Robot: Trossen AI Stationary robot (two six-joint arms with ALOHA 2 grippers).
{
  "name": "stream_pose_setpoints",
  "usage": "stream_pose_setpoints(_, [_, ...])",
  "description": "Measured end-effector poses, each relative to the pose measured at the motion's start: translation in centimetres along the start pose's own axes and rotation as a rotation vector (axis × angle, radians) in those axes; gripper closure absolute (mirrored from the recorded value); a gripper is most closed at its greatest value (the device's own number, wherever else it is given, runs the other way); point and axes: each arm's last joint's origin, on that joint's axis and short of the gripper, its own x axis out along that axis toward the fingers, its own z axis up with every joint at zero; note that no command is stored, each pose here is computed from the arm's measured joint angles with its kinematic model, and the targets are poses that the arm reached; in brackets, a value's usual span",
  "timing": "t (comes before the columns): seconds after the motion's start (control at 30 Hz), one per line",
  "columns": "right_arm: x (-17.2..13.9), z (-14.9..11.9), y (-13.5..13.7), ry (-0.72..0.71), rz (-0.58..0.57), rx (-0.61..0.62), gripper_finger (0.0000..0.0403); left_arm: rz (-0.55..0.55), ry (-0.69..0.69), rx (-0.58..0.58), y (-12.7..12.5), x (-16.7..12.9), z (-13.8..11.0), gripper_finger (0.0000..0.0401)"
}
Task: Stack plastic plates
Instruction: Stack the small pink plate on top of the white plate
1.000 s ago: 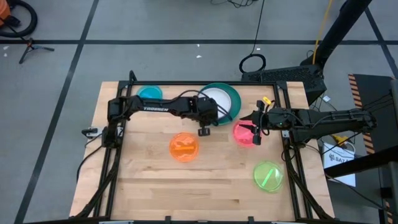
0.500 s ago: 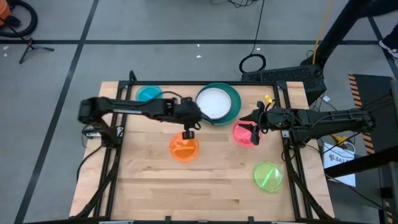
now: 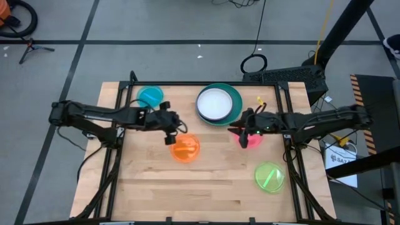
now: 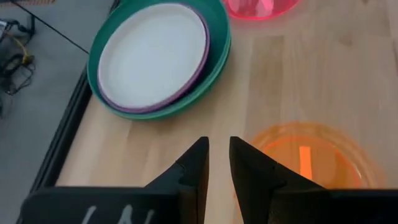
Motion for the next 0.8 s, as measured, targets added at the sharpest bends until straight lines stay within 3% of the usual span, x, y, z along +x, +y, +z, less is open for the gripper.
stream_pose_setpoints(0.23, [2.1,-1.1,1.2,0.104,0.097,0.212,0.0294,0.066,-0.1,-0.02,-0.5,-2.4,-2.3,0.0329])
stream_pose_setpoints(0.5, [3.8,0.3,3.8,0.157,0.142,0.224,0.0294,0.137,-0.198,-0.035,0.1,-5.7,-3.5,0.0329])
stream_pose_setpoints(0.8, [5.3,1.7,5.0,0.393,-0.024,0.232,0.0294,0.128,-0.206,-0.026,0.3,-7.1,-4.1,0.0329])
